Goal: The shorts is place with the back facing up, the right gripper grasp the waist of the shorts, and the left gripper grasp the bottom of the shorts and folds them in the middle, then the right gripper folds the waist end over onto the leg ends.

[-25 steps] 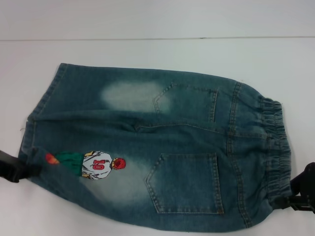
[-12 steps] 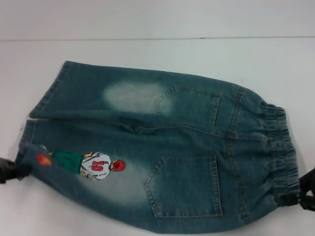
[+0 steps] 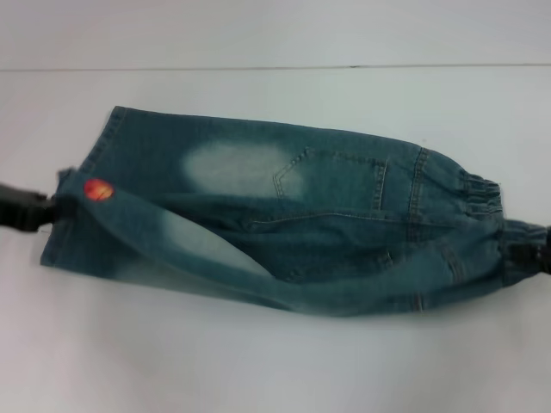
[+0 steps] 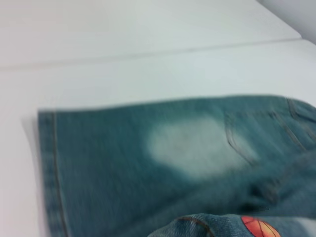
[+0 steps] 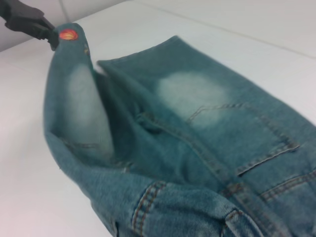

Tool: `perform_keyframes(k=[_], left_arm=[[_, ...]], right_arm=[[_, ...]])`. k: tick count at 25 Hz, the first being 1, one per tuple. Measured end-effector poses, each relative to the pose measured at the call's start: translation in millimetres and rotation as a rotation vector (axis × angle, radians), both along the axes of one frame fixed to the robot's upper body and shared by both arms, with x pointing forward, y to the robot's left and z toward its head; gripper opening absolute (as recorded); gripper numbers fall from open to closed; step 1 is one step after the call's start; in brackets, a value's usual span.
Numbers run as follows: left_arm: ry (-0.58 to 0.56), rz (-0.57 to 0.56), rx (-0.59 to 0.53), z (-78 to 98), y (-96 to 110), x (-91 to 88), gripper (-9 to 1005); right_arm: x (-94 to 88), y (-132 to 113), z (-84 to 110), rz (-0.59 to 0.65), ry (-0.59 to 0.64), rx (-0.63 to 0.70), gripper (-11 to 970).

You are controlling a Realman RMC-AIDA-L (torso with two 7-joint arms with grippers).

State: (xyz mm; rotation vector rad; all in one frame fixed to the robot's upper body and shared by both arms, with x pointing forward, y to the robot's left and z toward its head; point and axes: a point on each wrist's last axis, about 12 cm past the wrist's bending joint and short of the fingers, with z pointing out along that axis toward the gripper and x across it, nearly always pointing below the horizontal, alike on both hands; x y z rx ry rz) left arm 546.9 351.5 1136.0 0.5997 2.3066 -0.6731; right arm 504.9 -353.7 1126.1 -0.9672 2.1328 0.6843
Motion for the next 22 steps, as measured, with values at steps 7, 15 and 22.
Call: perform_keyframes(k=[7,15,22], left_arm=[[-0.071,0.048,0.034,2.7,-11,28.7,33],[-0.129,0.123,0.107,-2.2,-21,47.1,32],[-0.159,0.146,0.134,-6.0,-31,56.1,32]], right_arm=[[15.6,1,5.4,-0.075,-0.054,0.028,55],[37.6,0,1.4,-0.206,-0.082,0.043,54],[52.1,2,-4.0,-0.282,-0.093,0.05,54]])
